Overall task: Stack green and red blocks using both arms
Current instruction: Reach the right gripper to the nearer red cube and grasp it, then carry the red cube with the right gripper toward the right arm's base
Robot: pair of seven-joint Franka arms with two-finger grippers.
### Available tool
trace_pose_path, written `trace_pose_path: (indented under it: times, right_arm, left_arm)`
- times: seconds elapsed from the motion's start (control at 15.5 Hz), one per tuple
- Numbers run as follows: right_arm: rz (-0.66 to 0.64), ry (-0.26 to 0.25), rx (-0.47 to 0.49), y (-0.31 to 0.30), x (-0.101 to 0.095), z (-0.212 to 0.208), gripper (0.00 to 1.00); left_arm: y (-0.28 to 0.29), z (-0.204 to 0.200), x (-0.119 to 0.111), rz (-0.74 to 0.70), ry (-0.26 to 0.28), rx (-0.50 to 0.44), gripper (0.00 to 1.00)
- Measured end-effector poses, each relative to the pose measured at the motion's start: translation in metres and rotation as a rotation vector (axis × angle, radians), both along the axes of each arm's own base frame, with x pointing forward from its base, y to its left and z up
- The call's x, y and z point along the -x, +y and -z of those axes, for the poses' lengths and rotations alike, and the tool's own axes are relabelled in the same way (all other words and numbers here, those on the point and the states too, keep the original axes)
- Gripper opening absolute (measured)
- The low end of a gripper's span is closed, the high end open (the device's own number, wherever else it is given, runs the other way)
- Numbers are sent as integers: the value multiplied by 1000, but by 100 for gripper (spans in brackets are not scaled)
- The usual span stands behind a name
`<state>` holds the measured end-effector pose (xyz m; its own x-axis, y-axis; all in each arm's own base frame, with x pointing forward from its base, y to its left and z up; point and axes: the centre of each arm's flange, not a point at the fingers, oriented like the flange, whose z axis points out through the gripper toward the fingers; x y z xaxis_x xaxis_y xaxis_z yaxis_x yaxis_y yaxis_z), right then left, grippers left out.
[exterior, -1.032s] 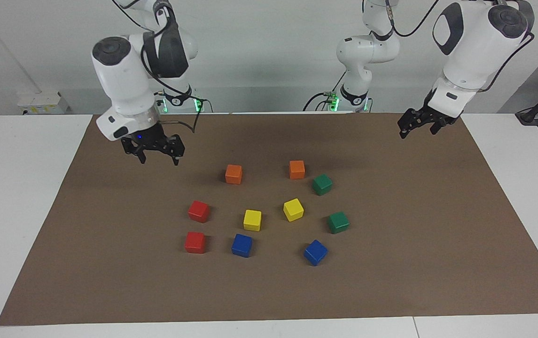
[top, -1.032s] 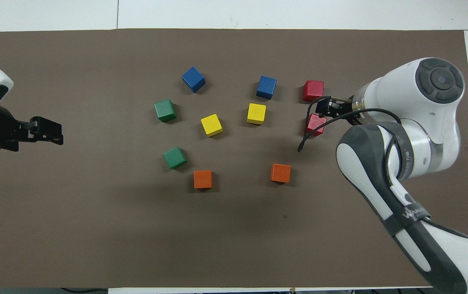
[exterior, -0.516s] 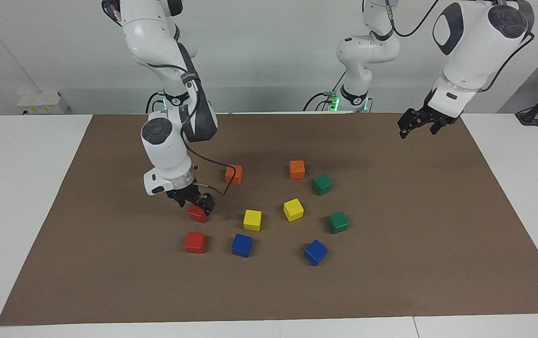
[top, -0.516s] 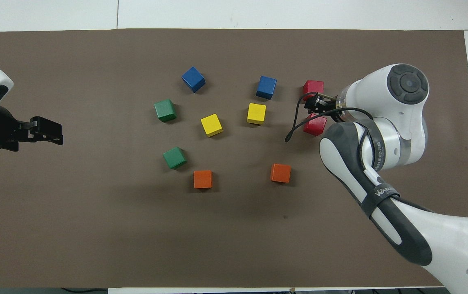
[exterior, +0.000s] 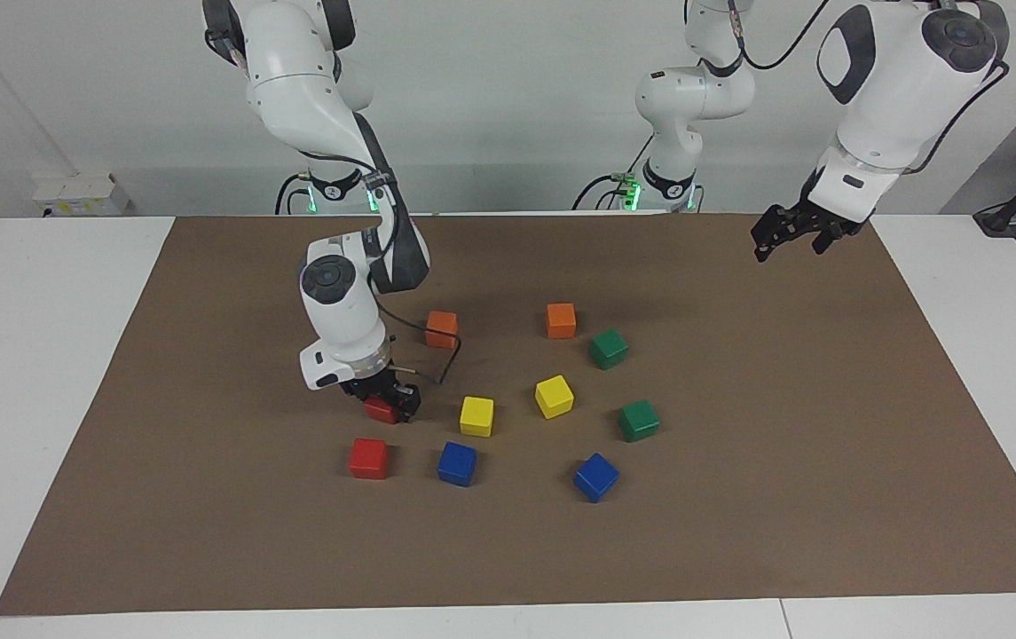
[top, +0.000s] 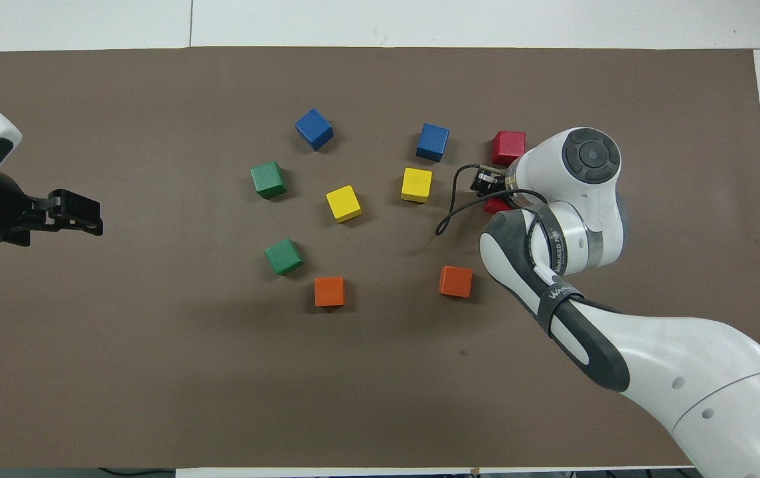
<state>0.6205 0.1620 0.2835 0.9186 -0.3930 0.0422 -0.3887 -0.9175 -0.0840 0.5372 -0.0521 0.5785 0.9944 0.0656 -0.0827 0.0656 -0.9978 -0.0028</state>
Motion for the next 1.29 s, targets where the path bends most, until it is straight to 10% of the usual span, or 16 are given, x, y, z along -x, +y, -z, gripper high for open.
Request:
trace_pose_path:
  times: [0.9, 1.29]
  right_arm:
    - [-300, 50, 68, -119, 3, -68, 56]
    - [-433, -72, 114, -207, 41, -13, 56]
  left_arm:
    - [0, 0, 0, 0, 0, 0, 100]
    - [0, 0, 0, 0, 0, 0, 100]
